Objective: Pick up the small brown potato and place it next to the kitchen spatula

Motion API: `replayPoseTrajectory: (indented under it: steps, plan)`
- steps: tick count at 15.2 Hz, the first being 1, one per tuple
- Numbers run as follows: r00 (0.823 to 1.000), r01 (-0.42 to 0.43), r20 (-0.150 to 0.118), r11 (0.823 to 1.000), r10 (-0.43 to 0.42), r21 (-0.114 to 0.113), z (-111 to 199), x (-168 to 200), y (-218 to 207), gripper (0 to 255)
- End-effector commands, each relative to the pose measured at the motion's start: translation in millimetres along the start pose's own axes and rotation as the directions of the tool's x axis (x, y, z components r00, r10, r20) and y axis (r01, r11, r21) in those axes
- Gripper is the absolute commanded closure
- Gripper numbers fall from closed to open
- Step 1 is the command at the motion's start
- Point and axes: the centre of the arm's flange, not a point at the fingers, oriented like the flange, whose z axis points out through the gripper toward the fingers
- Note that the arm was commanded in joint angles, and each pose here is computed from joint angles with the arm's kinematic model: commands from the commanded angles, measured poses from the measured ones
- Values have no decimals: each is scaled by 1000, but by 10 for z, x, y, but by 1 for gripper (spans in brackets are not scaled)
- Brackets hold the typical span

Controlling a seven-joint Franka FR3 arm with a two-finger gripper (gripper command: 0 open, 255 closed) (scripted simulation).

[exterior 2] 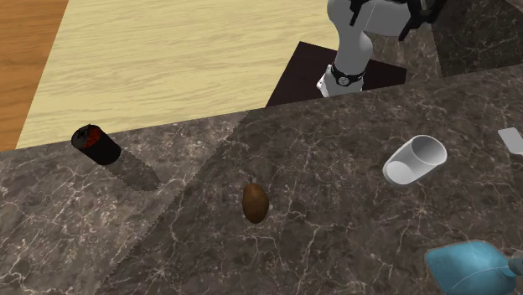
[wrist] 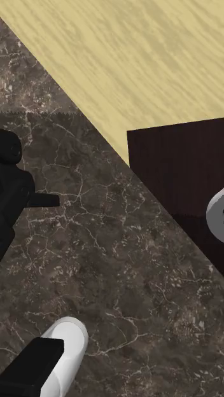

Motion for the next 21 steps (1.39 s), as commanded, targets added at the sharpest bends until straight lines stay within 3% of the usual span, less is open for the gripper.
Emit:
replayPoseTrajectory:
  steps: [1,21]
  plan:
    - [1000,0,0,1000,0,0,0,0,0,0]
    - [992,118,31,992,-120,49,1357,2219,742,0]
